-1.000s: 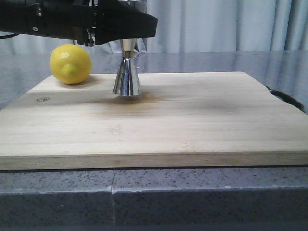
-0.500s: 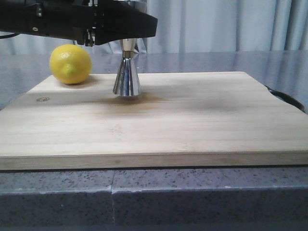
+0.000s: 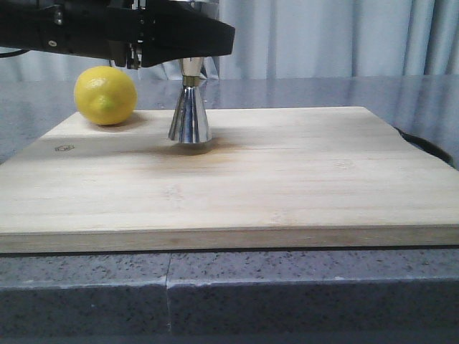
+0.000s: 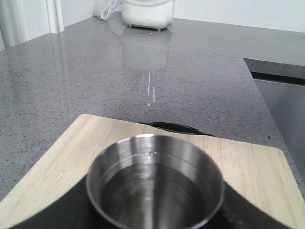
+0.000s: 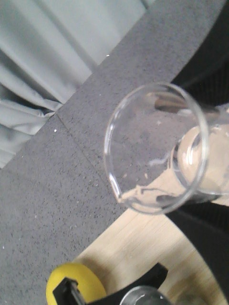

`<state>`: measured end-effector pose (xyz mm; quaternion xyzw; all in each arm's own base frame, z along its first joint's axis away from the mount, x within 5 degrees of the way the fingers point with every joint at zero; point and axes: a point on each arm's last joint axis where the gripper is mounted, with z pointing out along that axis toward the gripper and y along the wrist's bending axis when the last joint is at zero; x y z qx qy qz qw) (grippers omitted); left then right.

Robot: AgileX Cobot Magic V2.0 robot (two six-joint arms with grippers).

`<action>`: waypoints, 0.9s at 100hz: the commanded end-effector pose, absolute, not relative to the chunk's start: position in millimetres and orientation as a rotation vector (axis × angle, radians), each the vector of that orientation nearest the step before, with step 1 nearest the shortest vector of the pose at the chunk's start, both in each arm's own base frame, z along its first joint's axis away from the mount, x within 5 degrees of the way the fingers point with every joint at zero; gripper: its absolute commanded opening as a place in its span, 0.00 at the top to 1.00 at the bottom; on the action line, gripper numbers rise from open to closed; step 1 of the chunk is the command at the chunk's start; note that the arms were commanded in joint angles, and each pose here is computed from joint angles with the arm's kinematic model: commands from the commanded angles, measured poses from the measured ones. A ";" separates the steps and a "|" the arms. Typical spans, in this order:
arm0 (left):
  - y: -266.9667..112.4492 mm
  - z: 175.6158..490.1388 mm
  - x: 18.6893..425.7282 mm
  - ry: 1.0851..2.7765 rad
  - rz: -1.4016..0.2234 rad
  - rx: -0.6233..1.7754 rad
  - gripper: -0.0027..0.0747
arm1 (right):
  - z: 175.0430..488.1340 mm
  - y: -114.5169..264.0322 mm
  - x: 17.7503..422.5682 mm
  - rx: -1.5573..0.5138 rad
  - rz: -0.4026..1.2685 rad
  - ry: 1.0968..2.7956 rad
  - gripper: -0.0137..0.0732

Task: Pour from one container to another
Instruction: 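Carry the emptied beaker back and set it down on the board with the right gripper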

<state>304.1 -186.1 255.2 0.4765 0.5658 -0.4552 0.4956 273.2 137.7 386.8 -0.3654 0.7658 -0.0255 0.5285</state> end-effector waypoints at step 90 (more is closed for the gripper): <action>-184.0 289.3 297.4 1.222 -1.168 1.087 0.68 | 249.8 85.6 265.2 -0.269 0.157 1.576 0.57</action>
